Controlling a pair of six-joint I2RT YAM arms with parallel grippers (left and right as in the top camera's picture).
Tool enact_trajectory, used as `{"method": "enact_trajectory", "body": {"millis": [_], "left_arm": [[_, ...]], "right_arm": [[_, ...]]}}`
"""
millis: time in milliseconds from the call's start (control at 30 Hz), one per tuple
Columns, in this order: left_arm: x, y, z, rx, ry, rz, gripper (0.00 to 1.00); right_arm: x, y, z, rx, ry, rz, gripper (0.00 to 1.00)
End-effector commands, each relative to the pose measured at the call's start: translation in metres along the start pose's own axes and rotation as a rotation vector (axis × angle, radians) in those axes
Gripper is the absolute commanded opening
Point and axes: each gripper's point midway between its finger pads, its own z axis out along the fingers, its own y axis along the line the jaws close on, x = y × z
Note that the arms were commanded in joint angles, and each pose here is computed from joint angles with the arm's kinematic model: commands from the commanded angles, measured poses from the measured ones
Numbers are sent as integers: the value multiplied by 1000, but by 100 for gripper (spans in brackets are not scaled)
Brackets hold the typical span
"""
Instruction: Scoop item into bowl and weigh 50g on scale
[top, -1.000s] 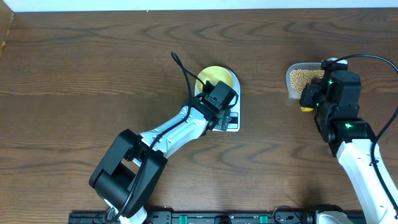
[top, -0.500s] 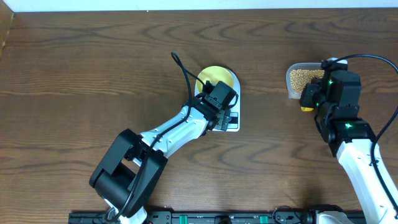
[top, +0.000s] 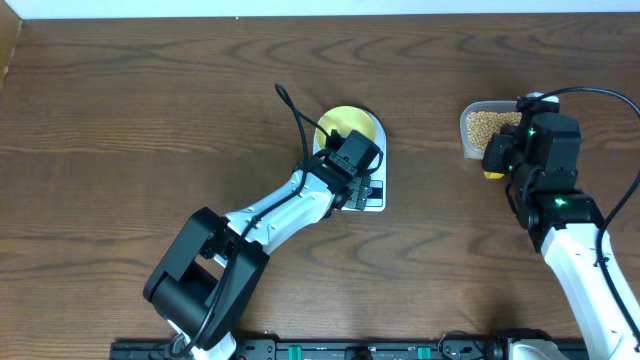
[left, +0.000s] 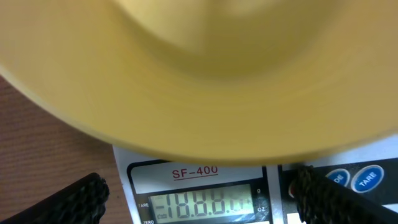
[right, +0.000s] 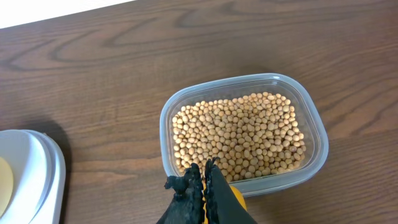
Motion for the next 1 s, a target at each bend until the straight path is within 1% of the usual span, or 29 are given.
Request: {"method": "enact_trajectory", "body": {"millis": [0, 233, 533, 800, 967], "left_arm": [[0, 1, -9, 12, -14, -16, 97], [-11, 1, -29, 35, -66, -29, 97], [-13, 5, -46, 42, -80, -33, 98], [-27, 6, -75, 76, -157, -49, 98], [-38, 8, -102, 94, -234, 43, 97]], "right_arm": [[-7, -4, 0, 17, -15, -11, 1], [-7, -5, 0, 18, -15, -20, 1], [-7, -5, 0, 19, -14, -19, 1], [-7, -5, 0, 19, -15, -19, 1], [-7, -5, 0, 17, -15, -19, 1]]}}
